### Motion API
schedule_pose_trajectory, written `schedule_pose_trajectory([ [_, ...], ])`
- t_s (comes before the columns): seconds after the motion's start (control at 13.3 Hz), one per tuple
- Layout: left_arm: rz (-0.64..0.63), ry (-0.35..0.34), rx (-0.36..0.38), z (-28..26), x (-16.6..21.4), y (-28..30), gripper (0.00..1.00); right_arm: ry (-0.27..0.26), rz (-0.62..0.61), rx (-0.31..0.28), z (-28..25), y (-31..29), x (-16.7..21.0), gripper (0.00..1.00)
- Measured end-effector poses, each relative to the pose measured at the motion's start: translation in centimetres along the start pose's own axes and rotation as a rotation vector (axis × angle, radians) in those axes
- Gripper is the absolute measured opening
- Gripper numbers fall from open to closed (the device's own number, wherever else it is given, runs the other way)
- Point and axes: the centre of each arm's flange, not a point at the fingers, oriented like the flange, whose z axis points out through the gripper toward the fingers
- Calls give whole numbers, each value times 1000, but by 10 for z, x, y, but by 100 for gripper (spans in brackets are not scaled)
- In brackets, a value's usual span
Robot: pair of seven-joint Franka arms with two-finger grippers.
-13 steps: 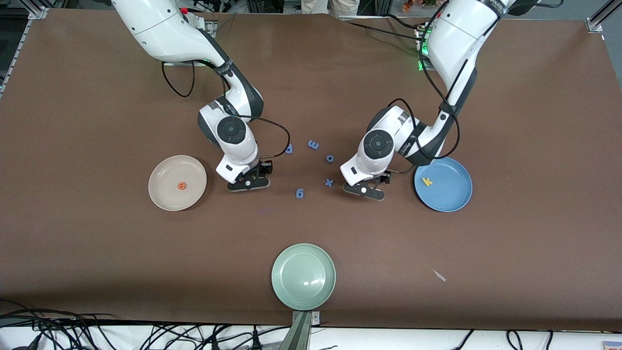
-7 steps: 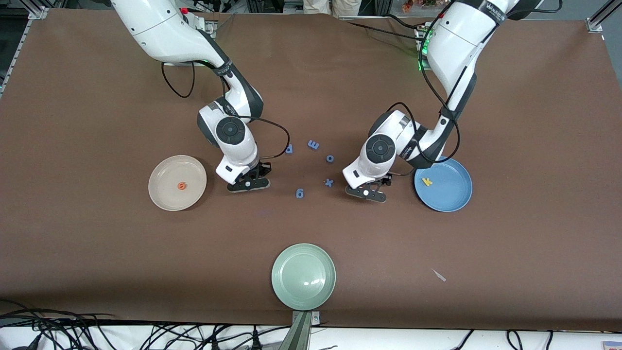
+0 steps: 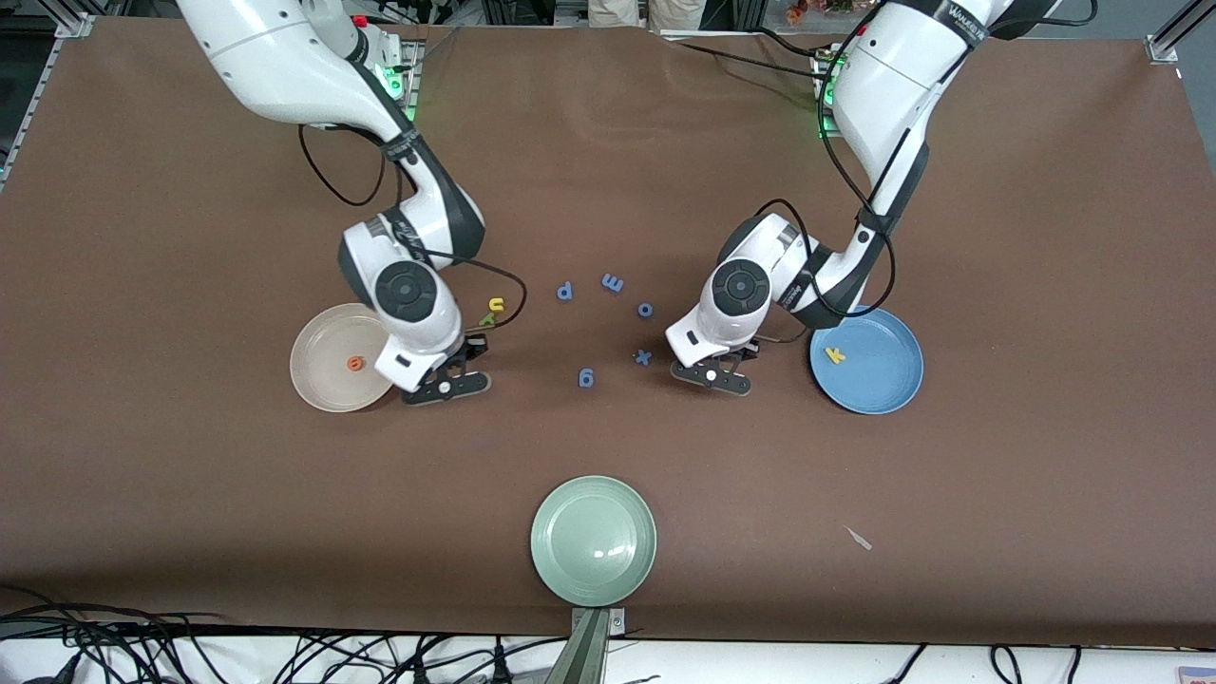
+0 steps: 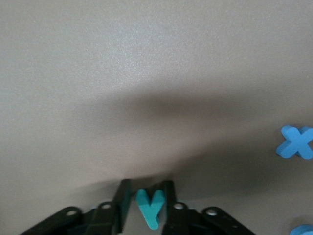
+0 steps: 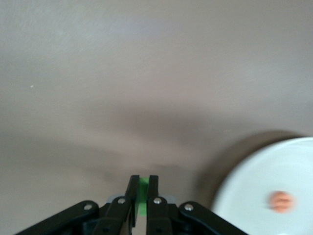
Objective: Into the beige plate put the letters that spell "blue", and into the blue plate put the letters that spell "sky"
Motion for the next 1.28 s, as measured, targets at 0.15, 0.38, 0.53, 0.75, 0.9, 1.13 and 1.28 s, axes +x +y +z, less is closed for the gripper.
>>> schedule_pose_trajectory([
  [0.15,0,0,0,0,0,0,26,-24,-42,-17,-12,39,5,10],
  [0.38,-3,0,1,-1,1,-2,26,-45,-44,-54,17,108,-7,10],
  [0.53,3,-12,12,-8,4,-14,26,-36,-38,-58,37,128,-27,13],
  [0.75,66,-83,44,-49,8,-65,26,-30,-3,-18,41,129,-44,33],
  [0.9,110,-112,47,-77,8,-110,26,-18,22,15,28,122,-44,55],
  [1.13,199,-159,34,-88,5,-161,26,-11,118,70,14,76,-41,73],
  [1.28,250,-193,15,-78,-1,-193,26,-13,194,89,12,28,-45,75],
])
